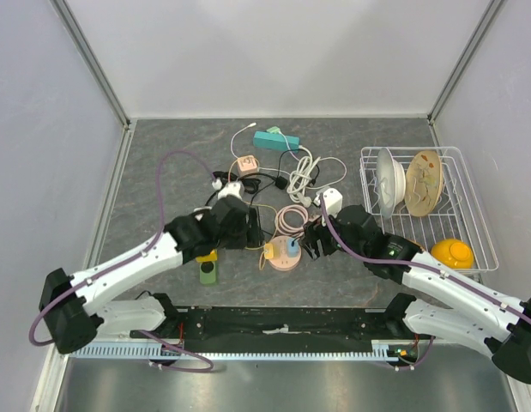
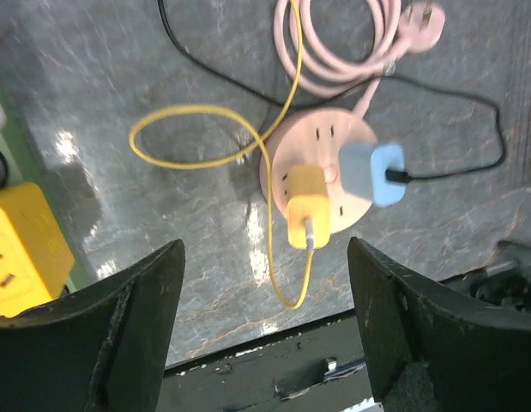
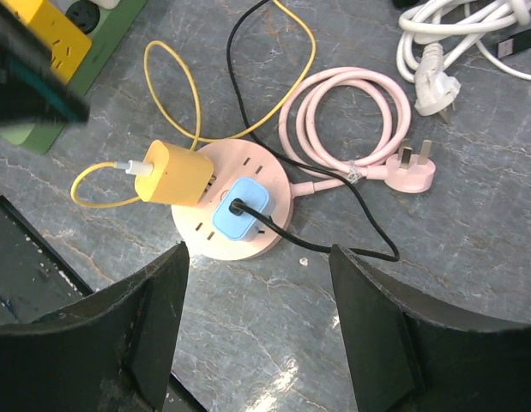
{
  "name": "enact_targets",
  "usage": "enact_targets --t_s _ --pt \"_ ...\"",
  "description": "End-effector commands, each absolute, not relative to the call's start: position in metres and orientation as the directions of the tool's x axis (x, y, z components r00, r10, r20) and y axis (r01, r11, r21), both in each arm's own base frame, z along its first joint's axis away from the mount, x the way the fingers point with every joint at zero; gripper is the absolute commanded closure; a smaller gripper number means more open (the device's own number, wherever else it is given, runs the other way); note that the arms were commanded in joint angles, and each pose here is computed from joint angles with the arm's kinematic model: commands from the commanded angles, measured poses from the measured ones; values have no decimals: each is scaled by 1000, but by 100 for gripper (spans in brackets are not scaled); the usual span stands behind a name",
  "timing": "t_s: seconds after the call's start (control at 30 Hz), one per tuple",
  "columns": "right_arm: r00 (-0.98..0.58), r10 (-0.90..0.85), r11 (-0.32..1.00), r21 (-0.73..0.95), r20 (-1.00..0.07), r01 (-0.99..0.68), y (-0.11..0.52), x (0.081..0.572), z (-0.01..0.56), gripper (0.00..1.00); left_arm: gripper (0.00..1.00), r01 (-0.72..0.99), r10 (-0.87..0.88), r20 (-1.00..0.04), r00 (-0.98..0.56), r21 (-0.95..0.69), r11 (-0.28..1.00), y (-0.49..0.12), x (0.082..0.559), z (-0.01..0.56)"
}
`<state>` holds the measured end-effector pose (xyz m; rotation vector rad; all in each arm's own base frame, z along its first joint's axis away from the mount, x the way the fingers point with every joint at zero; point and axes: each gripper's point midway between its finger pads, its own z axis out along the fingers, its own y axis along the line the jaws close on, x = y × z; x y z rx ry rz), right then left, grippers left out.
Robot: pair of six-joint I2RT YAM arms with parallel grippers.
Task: Insert the plug
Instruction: Press the plug into the socket.
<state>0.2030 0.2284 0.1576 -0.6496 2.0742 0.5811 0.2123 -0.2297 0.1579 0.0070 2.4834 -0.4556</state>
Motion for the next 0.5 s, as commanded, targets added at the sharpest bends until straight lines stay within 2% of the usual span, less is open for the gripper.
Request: enact_targets --t_s 0.0,0.03,0.2,0.47 --pt "-451 -165 782 161 -877 -601 232 218 180 26 17 122 -299 -652 -696 -518 847 -258 214 173" --pt "-452 -163 785 163 -877 -598 231 218 179 26 17 137 -308 -659 -686 -534 834 -266 208 175" --pt "-456 -148 801 164 -877 -576 227 220 180 26 17 117 -247 -733 -633 -407 906 -270 204 147" --pt "-462 -120 825 171 -879 -538 215 216 184 26 24 23 -252 -757 -604 -332 943 -273 192 119"
